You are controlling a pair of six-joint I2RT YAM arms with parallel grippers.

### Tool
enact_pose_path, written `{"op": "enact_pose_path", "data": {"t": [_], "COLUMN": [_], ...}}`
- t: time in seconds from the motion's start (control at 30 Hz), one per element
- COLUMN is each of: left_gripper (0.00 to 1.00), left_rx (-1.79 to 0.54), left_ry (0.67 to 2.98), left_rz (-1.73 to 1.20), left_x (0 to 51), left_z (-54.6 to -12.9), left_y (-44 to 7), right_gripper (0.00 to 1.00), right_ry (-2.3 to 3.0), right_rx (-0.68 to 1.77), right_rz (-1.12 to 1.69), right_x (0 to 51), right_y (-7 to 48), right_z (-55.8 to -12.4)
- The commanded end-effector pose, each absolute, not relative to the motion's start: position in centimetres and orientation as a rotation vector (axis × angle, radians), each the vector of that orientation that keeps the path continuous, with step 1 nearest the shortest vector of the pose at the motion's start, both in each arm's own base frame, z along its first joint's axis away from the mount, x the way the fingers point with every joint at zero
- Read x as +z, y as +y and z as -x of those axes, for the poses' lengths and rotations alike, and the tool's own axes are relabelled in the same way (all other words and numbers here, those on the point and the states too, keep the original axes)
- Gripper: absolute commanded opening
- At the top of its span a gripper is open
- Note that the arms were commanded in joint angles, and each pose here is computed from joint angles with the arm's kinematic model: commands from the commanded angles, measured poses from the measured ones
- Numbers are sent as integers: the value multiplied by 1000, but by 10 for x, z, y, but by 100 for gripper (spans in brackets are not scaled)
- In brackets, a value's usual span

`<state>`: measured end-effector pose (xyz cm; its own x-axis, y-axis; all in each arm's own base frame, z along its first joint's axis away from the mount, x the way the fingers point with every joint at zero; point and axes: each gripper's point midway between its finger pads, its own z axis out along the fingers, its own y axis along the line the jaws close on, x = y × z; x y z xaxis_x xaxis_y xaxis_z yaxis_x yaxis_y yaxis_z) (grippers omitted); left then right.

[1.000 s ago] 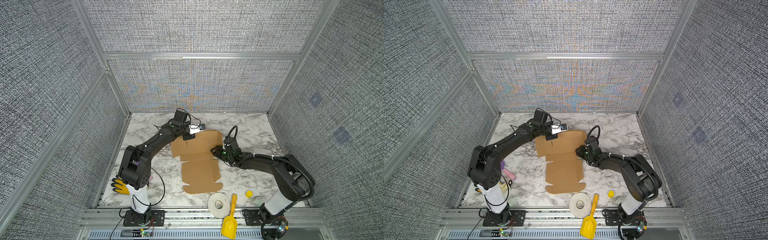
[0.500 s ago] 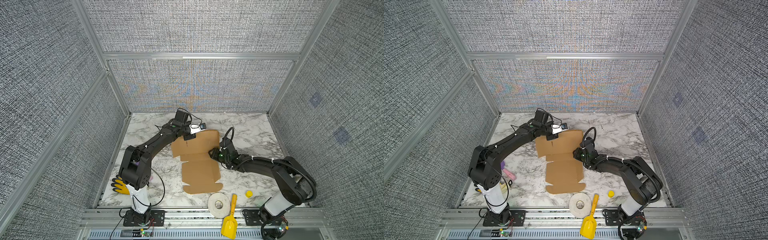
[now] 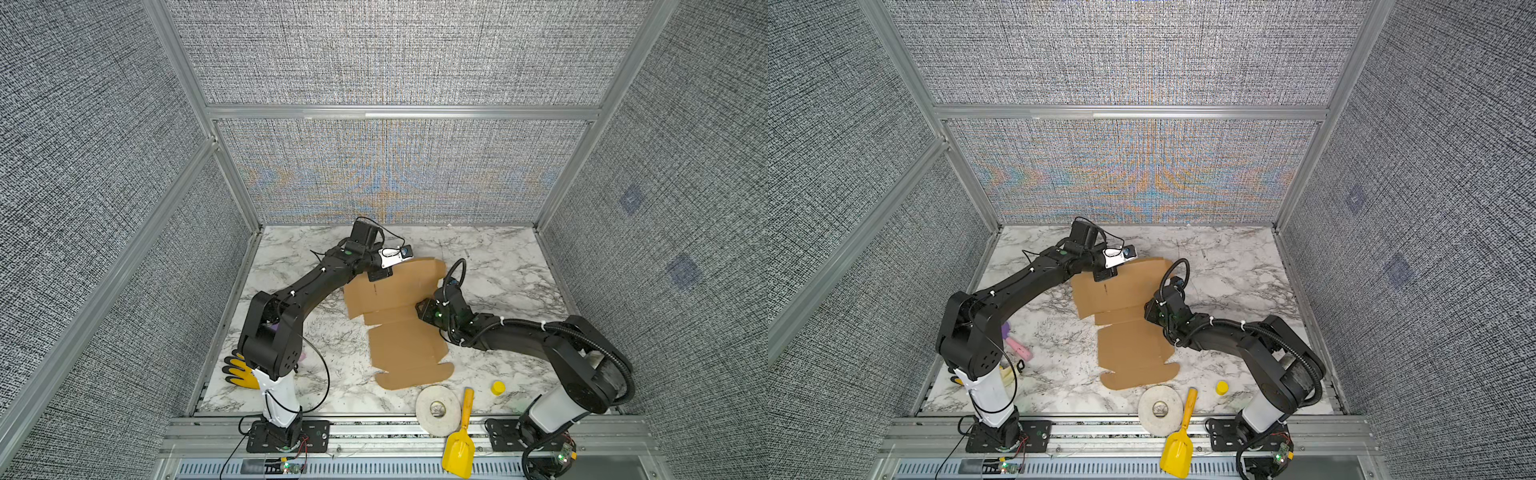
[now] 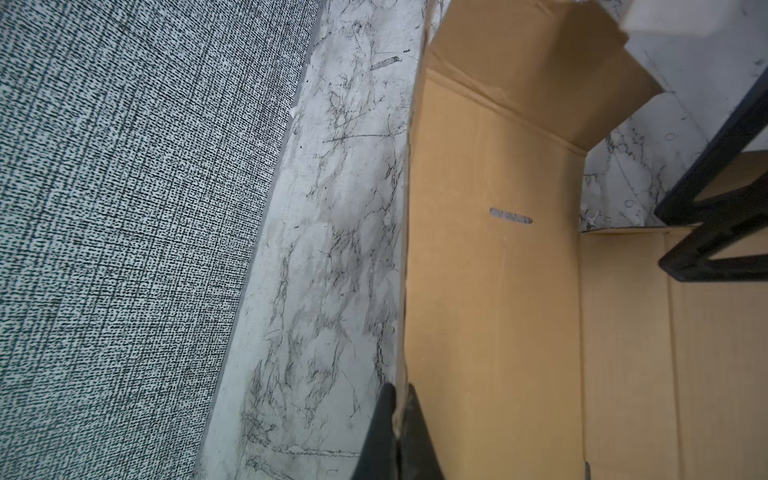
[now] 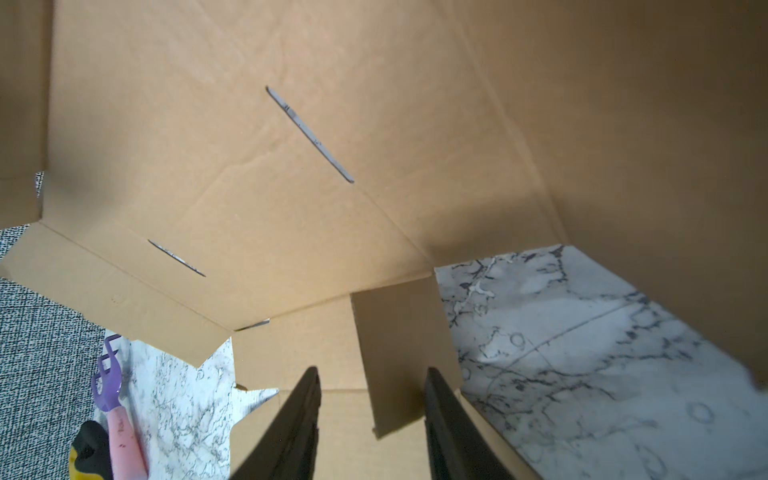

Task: Fold the paper box

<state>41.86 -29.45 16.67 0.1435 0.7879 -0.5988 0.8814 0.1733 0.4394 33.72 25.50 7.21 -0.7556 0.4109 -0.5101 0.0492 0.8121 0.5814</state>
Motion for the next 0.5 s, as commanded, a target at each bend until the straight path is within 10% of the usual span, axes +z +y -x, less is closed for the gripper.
{"op": "enact_pose_path", "data": {"t": [0.0,0.47], "left_gripper": [1,1], "left_rx": [-169,-179], "left_ry": [1653,1652], "left_rz": [-1612,-1604], "left_x": [169,171], "left_z": [-415,-414], "left_y": [-295,-296], "right_gripper": [43,43], "right_ry": [2321,2394], "right_rx": [727,669], "right_rz": [-329,-274], "right_x": [78,53], "right_y": [260,271], "right_z": [-340,-333]}}
